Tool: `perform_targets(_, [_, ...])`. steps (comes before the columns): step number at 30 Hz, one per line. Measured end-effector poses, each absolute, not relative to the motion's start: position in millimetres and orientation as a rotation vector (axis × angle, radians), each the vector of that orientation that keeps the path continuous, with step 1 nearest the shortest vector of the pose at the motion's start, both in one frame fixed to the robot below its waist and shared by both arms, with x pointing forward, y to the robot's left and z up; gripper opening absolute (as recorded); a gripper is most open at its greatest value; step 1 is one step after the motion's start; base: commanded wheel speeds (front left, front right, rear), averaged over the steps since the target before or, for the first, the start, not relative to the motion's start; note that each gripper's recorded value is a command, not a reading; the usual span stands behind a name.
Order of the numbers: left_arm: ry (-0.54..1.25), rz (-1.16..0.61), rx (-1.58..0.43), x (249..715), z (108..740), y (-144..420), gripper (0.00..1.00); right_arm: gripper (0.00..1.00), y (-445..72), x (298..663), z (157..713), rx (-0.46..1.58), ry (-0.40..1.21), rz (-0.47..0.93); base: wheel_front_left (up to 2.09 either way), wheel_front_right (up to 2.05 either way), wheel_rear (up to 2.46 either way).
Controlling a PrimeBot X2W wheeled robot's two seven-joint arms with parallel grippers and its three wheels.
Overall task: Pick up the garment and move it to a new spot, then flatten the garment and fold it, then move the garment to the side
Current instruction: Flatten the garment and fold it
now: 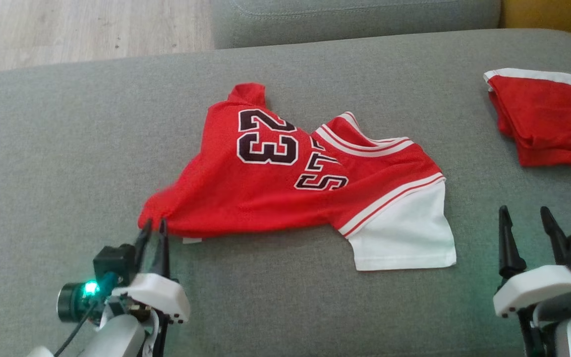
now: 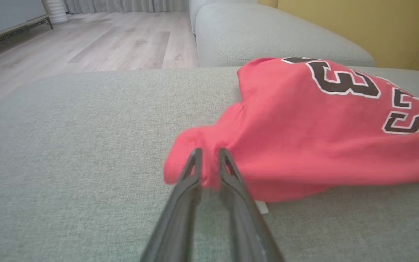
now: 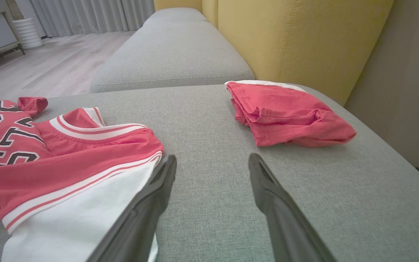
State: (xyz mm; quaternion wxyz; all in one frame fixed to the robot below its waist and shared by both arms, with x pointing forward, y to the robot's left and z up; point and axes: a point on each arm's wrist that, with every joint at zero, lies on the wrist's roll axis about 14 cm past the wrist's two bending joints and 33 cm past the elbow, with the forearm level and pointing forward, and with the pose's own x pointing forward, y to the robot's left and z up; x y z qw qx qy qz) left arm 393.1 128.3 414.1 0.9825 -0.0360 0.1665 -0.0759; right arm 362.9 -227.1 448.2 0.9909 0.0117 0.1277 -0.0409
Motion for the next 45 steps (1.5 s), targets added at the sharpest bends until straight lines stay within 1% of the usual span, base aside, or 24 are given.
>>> perform_targets(1, [0.327,-0.146,-0.072,392.7,414.9,129.4,1.00,1.00,-226.5,362.7,447.6,0.024,0.259,-0.080,0.00,0.00,0.00])
perform_targets(12, [0.208,-0.116,-0.092,385.7,441.1,136.9,1.00,1.00,-215.6,355.8,443.7,0.030,0.281,-0.049,0.00,0.00,0.00])
perform_targets(16, [0.189,-0.099,-0.106,366.7,443.5,141.0,1.00,1.00,-200.8,357.3,439.2,0.030,0.298,-0.004,0.00,0.00,0.00])
perform_targets(21, [0.175,-0.068,-0.127,345.7,445.7,145.2,1.00,1.00,-179.7,363.5,424.0,0.027,0.358,0.059,0.00,0.00,0.00])
perform_targets(23, [0.168,-0.055,-0.134,341.6,447.5,147.2,1.00,1.00,-172.9,372.9,419.4,0.027,0.378,0.077,0.00,0.00,0.00])
perform_targets(25, [0.157,-0.041,-0.146,338.9,450.8,148.6,1.00,1.00,-169.5,397.5,420.5,0.015,0.384,0.081,0.00,0.00,0.00])
perform_targets(28, [0.162,-0.028,-0.154,336.1,449.2,148.3,1.00,1.00,-165.4,417.5,412.6,-0.005,0.426,0.086,0.00,0.00,0.00])
perform_targets(33, [0.189,0.016,-0.158,332.6,440.7,157.5,1.00,1.00,-156.8,424.6,374.7,-0.004,0.573,0.096,0.00,0.00,0.00])
perform_targets(35, [0.198,0.029,-0.157,332.1,438.1,161.1,1.00,1.00,-155.0,426.3,364.8,0.002,0.609,0.094,0.00,0.00,0.00])
perform_targets(36, [0.199,0.034,-0.157,332.5,437.8,162.7,1.00,0.59,-153.1,430.0,365.4,0.006,0.601,0.097,0.00,0.00,0.00])
perform_targets(37, [0.198,0.037,-0.156,333.2,438.0,163.8,1.00,0.35,-151.6,434.6,367.4,0.012,0.587,0.099,0.00,0.00,0.00])
perform_targets(38, [0.195,0.039,-0.155,334.4,438.7,164.4,1.00,0.05,-149.8,438.6,370.0,0.023,0.575,0.099,0.00,0.00,0.00])
perform_targets(39, [0.192,0.041,-0.155,335.4,439.5,165.1,1.00,0.00,-148.7,441.8,373.4,0.032,0.559,0.100,0.00,0.00,0.00])
perform_targets(42, [0.180,0.047,-0.154,338.3,443.0,166.9,1.00,0.00,-154.7,445.6,384.6,0.045,0.503,0.080,0.00,0.00,0.00])
perform_targets(45, [0.164,0.030,-0.149,341.2,447.5,162.3,1.00,0.00,-171.2,444.7,395.0,0.058,0.456,0.032,0.00,0.00,0.00])
